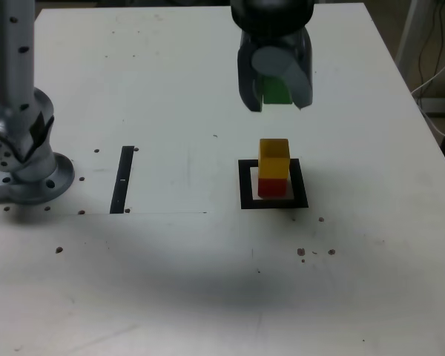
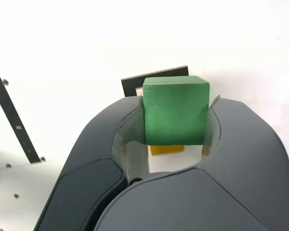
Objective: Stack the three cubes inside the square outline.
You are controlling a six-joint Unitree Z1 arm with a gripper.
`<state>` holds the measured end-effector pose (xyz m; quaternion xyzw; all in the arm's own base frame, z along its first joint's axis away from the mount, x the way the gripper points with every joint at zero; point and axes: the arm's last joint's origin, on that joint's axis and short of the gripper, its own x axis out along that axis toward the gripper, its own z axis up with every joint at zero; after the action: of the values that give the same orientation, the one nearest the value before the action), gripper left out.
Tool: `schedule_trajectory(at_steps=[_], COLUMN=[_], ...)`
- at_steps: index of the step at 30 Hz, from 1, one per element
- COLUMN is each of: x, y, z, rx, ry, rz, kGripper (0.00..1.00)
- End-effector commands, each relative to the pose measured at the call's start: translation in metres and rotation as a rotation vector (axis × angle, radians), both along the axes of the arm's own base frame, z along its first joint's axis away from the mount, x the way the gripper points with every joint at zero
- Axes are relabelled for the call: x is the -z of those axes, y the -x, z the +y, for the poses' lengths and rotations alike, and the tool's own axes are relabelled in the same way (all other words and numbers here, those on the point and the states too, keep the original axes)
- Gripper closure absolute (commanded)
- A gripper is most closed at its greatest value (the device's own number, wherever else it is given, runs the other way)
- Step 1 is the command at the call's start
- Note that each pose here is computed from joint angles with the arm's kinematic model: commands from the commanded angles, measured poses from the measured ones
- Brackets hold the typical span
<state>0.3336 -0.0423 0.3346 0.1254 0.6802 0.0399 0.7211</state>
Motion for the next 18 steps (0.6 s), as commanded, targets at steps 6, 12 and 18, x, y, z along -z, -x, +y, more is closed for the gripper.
schedule_trajectory(at_steps=[6, 12, 18], x=[0.006, 0.019, 0.031], y=[0.0, -0.003, -0.003], z=[-0.022, -0.032, -0.037], rx=[-0.026, -0.022, -0.026], ry=[0.058, 0.072, 0.063], rz=[0.01, 0.047, 0.075], kGripper=[0.81, 0.81, 0.81])
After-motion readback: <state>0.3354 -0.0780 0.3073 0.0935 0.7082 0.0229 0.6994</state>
